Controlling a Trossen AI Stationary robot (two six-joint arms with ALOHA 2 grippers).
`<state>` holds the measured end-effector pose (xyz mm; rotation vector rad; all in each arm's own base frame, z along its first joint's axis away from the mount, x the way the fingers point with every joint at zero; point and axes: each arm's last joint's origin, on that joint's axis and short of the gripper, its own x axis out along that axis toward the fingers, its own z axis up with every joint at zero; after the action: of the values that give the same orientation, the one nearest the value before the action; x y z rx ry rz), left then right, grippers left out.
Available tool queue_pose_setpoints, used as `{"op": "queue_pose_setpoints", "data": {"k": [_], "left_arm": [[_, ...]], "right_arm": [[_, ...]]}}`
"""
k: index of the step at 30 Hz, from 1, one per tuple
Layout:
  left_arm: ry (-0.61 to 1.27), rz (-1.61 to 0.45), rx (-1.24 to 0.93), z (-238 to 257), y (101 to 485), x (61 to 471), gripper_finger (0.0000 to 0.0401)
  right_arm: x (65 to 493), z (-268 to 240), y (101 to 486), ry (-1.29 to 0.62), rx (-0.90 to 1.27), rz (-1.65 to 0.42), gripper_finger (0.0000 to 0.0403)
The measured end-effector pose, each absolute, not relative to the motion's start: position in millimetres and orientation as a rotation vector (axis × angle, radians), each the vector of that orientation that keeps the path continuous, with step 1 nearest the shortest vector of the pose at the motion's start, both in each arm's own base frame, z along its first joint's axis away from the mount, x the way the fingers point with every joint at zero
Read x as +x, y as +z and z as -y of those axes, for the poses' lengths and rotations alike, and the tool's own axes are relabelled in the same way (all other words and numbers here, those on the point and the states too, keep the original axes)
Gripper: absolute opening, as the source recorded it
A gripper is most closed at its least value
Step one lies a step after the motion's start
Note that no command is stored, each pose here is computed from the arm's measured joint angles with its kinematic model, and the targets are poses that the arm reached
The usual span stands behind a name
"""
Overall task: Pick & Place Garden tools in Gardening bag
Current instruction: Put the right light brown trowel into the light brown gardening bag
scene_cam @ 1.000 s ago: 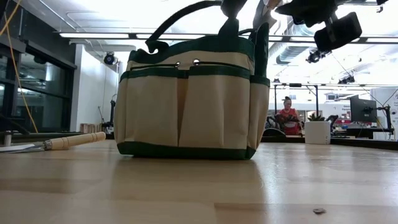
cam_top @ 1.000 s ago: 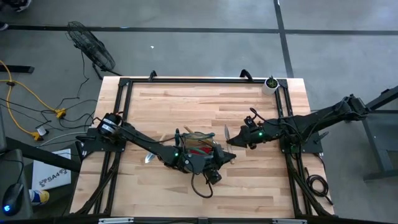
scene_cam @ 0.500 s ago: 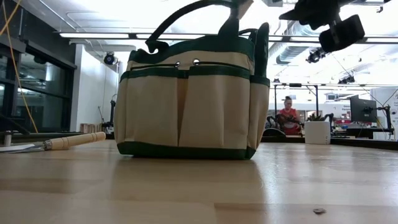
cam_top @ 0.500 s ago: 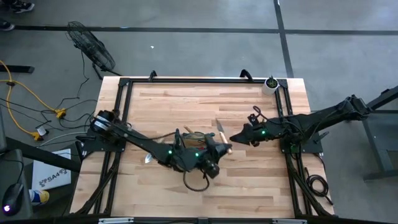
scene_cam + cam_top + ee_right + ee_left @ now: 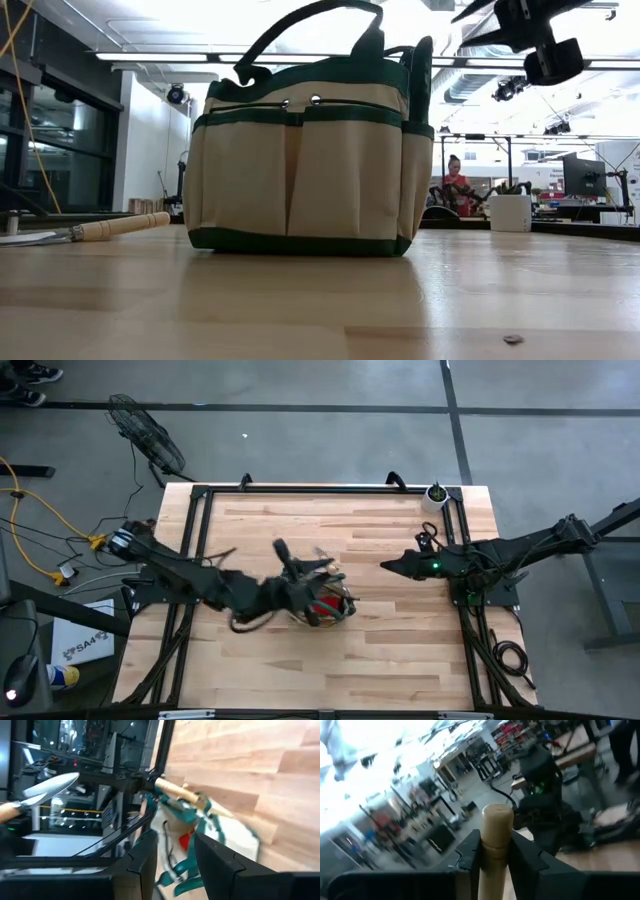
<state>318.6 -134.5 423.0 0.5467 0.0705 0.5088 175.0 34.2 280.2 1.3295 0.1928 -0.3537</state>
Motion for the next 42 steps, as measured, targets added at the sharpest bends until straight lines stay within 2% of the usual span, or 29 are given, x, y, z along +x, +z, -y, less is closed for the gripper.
{"op": "queue_pose_setpoints", "data": {"k": [9, 17, 26, 33, 42], "left_arm": [[0.565, -0.051, 0.042, 127, 434, 277, 0.0066], [0.482, -0.051, -0.153, 156, 423, 264, 0.0066], [0.354, -0.12, -0.12, 208, 391, 268, 0.0066], [0.4, -0.145, -0.192, 226, 356, 289, 0.0066], [0.52, -0.149, -0.129, 228, 329, 308, 0.0066]], "right_arm": [[174, -32, 278, -0.364, 1.191, -0.221, 0.0121], [174, -34, 277, -0.286, 1.057, -0.295, 0.0121], [172, -35, 273, -0.237, 0.968, -0.382, 0.0121], [172, -36, 273, -0.21, 0.922, -0.402, 0.0121], [172, -37, 273, -0.18, 0.886, -0.418, 0.0121]]}}
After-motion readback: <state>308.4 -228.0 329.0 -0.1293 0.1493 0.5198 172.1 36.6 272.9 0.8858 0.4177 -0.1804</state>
